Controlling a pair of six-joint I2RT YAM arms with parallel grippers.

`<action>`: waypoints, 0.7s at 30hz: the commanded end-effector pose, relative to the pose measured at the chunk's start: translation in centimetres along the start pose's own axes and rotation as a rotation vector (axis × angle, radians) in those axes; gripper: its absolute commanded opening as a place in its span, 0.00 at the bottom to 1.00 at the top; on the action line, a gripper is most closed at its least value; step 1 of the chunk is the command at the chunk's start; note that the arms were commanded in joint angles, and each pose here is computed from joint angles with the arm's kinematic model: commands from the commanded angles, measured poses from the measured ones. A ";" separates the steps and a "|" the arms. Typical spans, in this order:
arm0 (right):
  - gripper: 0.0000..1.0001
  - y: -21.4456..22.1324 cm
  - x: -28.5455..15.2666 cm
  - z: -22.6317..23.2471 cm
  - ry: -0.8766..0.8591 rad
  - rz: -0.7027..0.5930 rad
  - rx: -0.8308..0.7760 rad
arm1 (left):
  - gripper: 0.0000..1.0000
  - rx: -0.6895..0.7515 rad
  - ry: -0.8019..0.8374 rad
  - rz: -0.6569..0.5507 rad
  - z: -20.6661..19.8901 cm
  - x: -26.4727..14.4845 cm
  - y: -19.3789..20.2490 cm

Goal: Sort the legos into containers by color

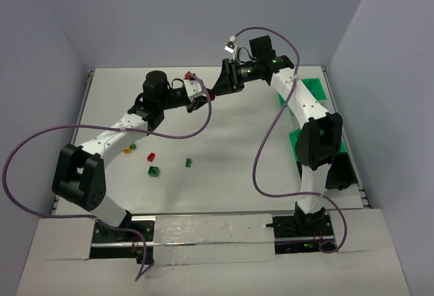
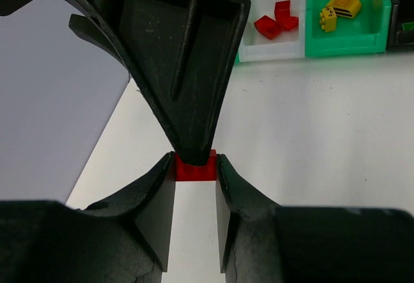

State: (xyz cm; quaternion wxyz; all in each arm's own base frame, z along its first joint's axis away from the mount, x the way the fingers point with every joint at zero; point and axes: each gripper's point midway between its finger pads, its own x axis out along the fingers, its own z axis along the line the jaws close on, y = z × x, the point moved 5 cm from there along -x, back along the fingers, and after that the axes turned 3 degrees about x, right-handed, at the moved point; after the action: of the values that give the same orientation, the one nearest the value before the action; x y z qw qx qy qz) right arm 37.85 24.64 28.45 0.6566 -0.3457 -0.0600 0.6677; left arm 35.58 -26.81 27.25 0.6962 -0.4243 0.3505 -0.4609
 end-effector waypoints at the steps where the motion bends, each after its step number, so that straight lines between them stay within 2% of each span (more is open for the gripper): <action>1: 0.55 -0.8 0.0 1.8 -0.033 -0.012 -0.076 | 0.00 0.071 -0.063 -0.094 1.8 -0.3 -4.2; 6: 0.46 -0.8 0.1 1.9 -0.030 -0.013 -0.083 | 0.00 0.063 -0.076 -0.105 2.2 0.0 -4.6; 10: 0.34 -1.1 0.2 2.0 -0.035 -0.018 -0.077 | 0.00 0.067 -0.070 -0.110 2.1 0.1 -4.7; 13: 0.22 -1.1 0.4 2.1 -0.039 -0.018 -0.079 | 0.01 0.066 -0.066 -0.113 2.0 0.2 -4.8; 14: 0.12 -1.2 0.3 2.2 -0.037 -0.023 -0.085 | 0.05 0.064 -0.069 -0.110 2.0 0.1 -4.8; 15: 0.09 -1.3 0.3 2.3 -0.037 -0.025 -0.088 | 0.07 0.064 -0.074 -0.107 2.1 0.1 -4.7; 16: 0.03 -1.3 0.3 2.3 -0.033 -0.027 -0.090 | 0.19 0.059 -0.077 -0.103 2.1 0.1 -4.7; 17: 0.00 -1.4 0.2 2.3 -0.028 -0.031 -0.099 | 0.41 0.046 -0.092 -0.092 2.2 0.1 -4.6; 18: 0.00 -1.4 0.0 2.3 -0.023 -0.033 -0.099 | 0.48 0.043 -0.098 -0.089 2.3 0.1 -4.6; 19: 0.00 -1.5 -0.3 2.2 -0.010 -0.039 -0.104 | 0.60 0.023 -0.121 -0.075 2.5 0.0 -4.4; 20: 0.00 -1.5 -0.7 2.0 0.004 -0.042 -0.111 | 0.87 0.002 -0.141 -0.062 2.7 0.0 -4.3; 21: 0.00 -1.5 -1.4 1.7 0.025 -0.054 -0.113 | 0.98 -0.018 -0.172 -0.037 3.2 -0.3 -4.1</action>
State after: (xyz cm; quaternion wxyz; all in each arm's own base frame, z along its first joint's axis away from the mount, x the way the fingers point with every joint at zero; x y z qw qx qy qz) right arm 37.86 25.11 28.83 0.6543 -0.3558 -0.0657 0.6641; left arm 36.10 -26.90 28.12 0.6992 -0.4509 0.3377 -0.4401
